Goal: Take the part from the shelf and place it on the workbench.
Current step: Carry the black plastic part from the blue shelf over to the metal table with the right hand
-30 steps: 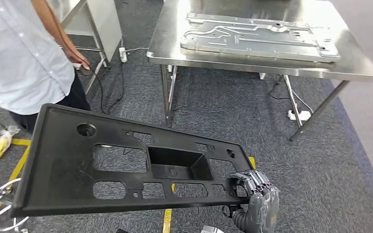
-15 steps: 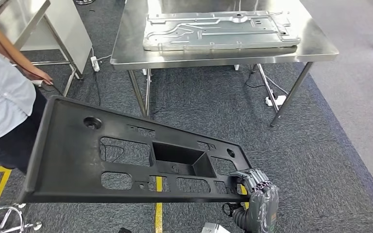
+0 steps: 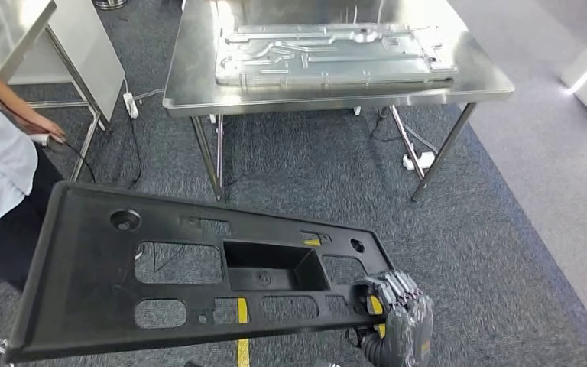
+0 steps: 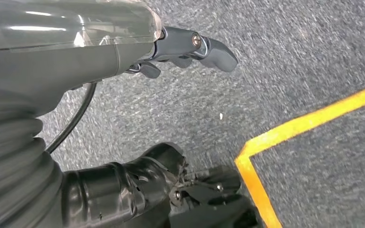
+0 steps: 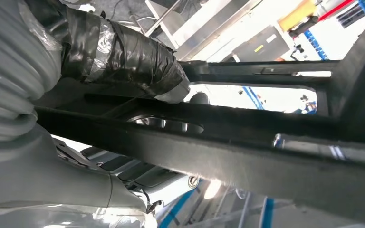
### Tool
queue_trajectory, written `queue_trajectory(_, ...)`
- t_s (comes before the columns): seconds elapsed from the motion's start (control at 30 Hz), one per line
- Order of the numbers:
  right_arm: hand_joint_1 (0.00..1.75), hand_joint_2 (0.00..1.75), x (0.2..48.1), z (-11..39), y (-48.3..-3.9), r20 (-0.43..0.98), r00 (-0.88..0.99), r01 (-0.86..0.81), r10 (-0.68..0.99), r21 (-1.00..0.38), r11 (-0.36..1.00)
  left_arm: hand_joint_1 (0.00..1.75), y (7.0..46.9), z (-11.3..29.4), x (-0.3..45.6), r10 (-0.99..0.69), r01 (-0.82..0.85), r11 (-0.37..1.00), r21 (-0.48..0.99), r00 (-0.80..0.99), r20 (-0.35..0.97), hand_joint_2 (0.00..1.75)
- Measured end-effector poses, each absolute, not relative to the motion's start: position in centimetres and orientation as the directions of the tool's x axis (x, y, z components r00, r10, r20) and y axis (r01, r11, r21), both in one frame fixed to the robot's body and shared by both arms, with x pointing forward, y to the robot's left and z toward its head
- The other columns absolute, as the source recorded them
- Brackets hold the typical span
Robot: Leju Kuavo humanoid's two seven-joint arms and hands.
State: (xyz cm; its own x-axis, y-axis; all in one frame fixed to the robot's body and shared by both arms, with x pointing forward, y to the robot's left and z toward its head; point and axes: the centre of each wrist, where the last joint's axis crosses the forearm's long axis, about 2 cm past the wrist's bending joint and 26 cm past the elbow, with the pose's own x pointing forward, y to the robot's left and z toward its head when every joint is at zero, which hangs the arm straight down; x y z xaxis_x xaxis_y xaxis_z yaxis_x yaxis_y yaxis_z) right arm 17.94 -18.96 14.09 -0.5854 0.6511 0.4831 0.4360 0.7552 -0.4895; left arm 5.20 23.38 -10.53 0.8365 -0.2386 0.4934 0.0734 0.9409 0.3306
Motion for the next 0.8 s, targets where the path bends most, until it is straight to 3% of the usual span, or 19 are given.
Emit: queue_trajectory(0.8, 1.75, 1.75, 17.42, 13.83, -19.26, 0.462, -0.579, 0.443, 0.672, -0.515, 0.734, 0.0, 23.3, -10.51, 5.21, -0.248, 0.077, 0.939, 0.336, 0.827, 0.504, 1.75)
